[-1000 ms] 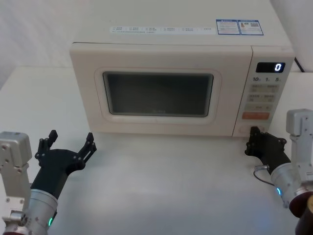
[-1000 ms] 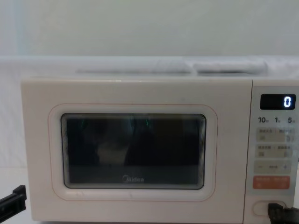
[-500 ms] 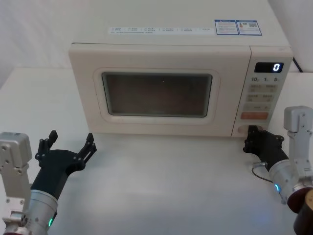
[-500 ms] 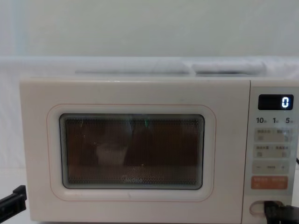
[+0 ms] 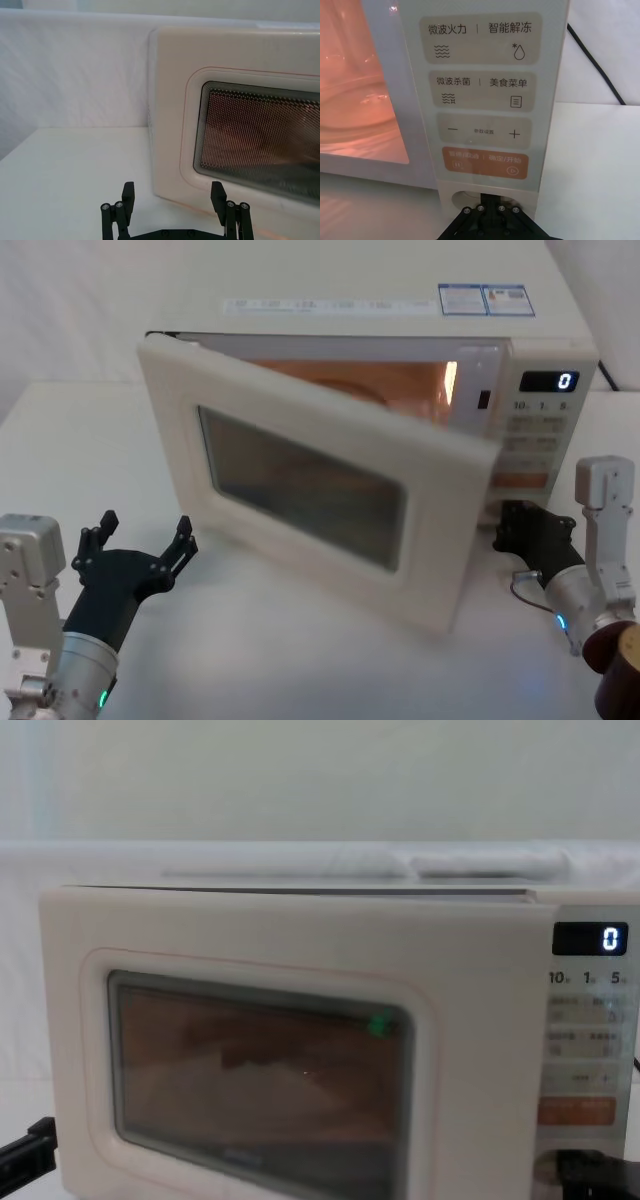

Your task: Press the button to open the microwave door with one hand; close the microwave door with the other hand.

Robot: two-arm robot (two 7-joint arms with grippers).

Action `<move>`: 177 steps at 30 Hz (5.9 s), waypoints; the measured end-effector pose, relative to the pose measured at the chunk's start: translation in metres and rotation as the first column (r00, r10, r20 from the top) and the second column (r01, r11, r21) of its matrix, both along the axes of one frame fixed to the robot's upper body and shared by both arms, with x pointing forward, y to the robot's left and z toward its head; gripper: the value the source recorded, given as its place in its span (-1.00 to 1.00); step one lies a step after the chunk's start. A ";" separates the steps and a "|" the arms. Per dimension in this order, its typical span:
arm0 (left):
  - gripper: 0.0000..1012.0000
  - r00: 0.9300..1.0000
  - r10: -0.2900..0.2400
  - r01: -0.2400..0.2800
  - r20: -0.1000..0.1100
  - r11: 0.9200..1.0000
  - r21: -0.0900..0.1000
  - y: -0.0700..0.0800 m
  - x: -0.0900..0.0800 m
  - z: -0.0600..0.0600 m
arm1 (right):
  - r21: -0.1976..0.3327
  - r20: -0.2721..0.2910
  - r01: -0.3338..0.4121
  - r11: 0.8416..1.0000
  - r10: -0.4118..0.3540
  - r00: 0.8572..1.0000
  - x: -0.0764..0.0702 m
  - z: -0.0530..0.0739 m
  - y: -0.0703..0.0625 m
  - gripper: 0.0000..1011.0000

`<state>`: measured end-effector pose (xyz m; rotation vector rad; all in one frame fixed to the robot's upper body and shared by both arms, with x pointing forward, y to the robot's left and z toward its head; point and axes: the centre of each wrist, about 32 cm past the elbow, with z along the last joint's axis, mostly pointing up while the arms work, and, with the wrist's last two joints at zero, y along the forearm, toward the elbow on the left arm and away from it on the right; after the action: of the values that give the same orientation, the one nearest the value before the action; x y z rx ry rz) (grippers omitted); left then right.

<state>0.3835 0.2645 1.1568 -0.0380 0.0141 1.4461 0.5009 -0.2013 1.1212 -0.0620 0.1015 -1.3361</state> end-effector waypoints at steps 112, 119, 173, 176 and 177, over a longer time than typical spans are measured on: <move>0.98 1.000 0.000 0.000 0.000 1.000 0.000 0.000 0.000 0.000 | -0.063 0.087 -0.037 0.997 0.042 0.995 -0.073 -0.003 -0.046 0.98; 0.98 1.000 0.000 0.000 0.000 1.000 0.000 0.000 0.000 0.000 | -0.063 0.087 -0.037 0.997 0.042 0.995 -0.073 -0.003 -0.046 0.98; 0.98 1.000 0.000 0.000 0.000 1.000 0.000 0.000 0.000 0.000 | -0.063 0.087 -0.037 0.997 0.042 0.995 -0.073 -0.003 -0.046 0.98; 0.98 1.000 0.000 0.000 0.000 1.000 0.000 0.000 0.000 0.000 | -0.063 0.087 -0.037 0.997 0.042 0.995 -0.073 -0.003 -0.046 0.98; 0.98 1.000 0.000 0.000 0.000 1.000 0.000 0.000 0.000 0.000 | -0.063 0.087 -0.037 0.997 0.042 0.995 -0.073 -0.003 -0.046 0.98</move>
<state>0.3835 0.2645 1.1568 -0.0380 0.0141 1.4460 0.4279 -0.2476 1.1179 -0.0570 -0.0156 -1.3007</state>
